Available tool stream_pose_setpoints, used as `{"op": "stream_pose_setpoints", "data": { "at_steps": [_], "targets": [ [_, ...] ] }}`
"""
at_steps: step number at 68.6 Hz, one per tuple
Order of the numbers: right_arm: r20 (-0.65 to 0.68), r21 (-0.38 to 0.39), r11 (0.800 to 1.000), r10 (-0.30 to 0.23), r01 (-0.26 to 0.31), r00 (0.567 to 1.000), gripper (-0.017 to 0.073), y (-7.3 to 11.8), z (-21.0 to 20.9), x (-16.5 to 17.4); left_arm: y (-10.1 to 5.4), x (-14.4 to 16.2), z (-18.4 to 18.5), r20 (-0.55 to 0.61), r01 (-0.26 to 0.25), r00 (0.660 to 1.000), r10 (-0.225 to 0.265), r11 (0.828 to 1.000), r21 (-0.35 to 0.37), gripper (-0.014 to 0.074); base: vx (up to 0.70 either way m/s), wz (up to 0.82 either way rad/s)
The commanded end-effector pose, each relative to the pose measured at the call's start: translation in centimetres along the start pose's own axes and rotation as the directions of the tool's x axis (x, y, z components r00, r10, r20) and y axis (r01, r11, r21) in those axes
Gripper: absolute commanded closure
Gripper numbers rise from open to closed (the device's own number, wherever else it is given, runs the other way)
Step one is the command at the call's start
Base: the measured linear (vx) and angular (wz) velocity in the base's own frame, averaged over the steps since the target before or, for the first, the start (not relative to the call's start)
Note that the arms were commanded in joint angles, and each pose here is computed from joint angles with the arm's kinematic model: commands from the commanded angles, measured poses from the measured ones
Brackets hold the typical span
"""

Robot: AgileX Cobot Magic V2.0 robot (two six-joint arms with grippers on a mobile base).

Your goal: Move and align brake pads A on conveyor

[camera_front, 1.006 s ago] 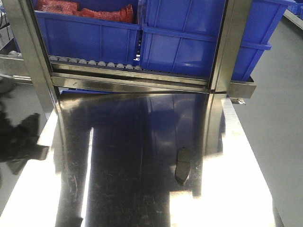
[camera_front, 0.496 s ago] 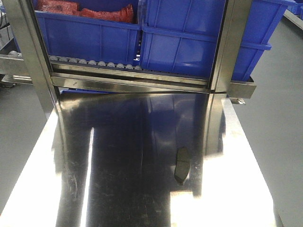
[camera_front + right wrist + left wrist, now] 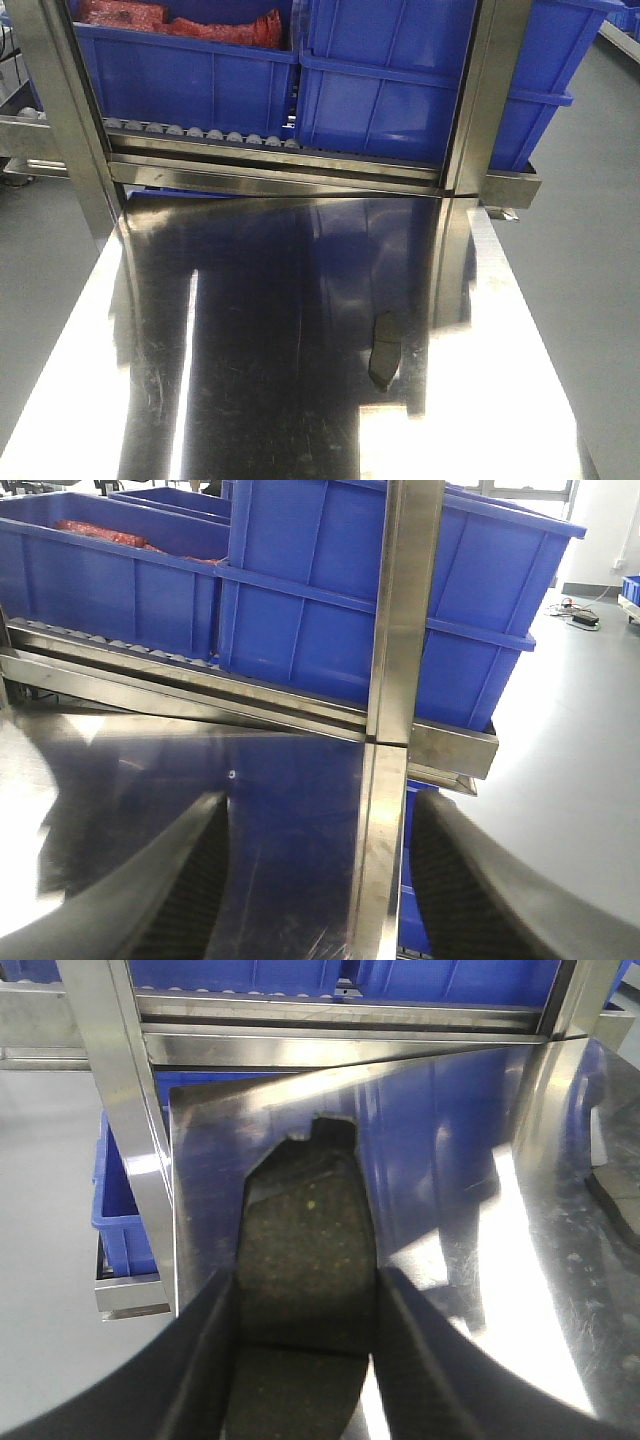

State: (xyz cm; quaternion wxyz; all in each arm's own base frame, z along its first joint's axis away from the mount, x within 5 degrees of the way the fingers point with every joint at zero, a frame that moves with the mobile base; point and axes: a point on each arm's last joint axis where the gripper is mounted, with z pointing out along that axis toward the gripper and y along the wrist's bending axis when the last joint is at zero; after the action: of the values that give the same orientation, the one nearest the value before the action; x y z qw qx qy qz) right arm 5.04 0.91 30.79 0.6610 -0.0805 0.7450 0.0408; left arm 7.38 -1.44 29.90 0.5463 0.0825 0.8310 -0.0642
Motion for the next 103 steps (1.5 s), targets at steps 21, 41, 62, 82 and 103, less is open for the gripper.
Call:
{"op": "stream_pose_setpoints", "data": {
  "at_steps": [21,41,62,82,103],
  "targets": [
    [0.086,0.012,1.0,-0.006,0.005,0.996,0.0159,-0.1,-0.1,-1.4,-0.2,-1.5,-0.4,0.103,-0.006,0.995,0.003,1.0,0.026,0.06,0.0,0.0],
    [0.086,0.012,1.0,-0.006,0.005,0.996,0.0159,-0.1,-0.1,-1.4,-0.2,-1.5,-0.4,0.103,-0.006,0.995,0.003,1.0,0.026,0.06,0.0,0.0],
    [0.087,0.012,1.0,-0.006,0.005,0.996,0.0159,-0.1,-0.1,-1.5,-0.2,-1.5,-0.4,0.103,-0.006,0.995,0.003,1.0,0.026,0.06,0.0,0.0],
    [0.118,0.015,1.0,-0.006,0.005,0.993,0.0159,-0.1,-0.1,-1.7,-0.2,-1.5,-0.4,0.103,-0.006,0.995,0.003,1.0,0.026,0.06,0.0,0.0],
    [-0.007,-0.006,0.993,0.12,-0.12,0.993,0.0159,-0.1,2.3,-2.6,-0.2,-1.5,-0.4,0.103,-0.006,0.995,0.003,1.0,0.026,0.06,0.0,0.0]
  ]
}}
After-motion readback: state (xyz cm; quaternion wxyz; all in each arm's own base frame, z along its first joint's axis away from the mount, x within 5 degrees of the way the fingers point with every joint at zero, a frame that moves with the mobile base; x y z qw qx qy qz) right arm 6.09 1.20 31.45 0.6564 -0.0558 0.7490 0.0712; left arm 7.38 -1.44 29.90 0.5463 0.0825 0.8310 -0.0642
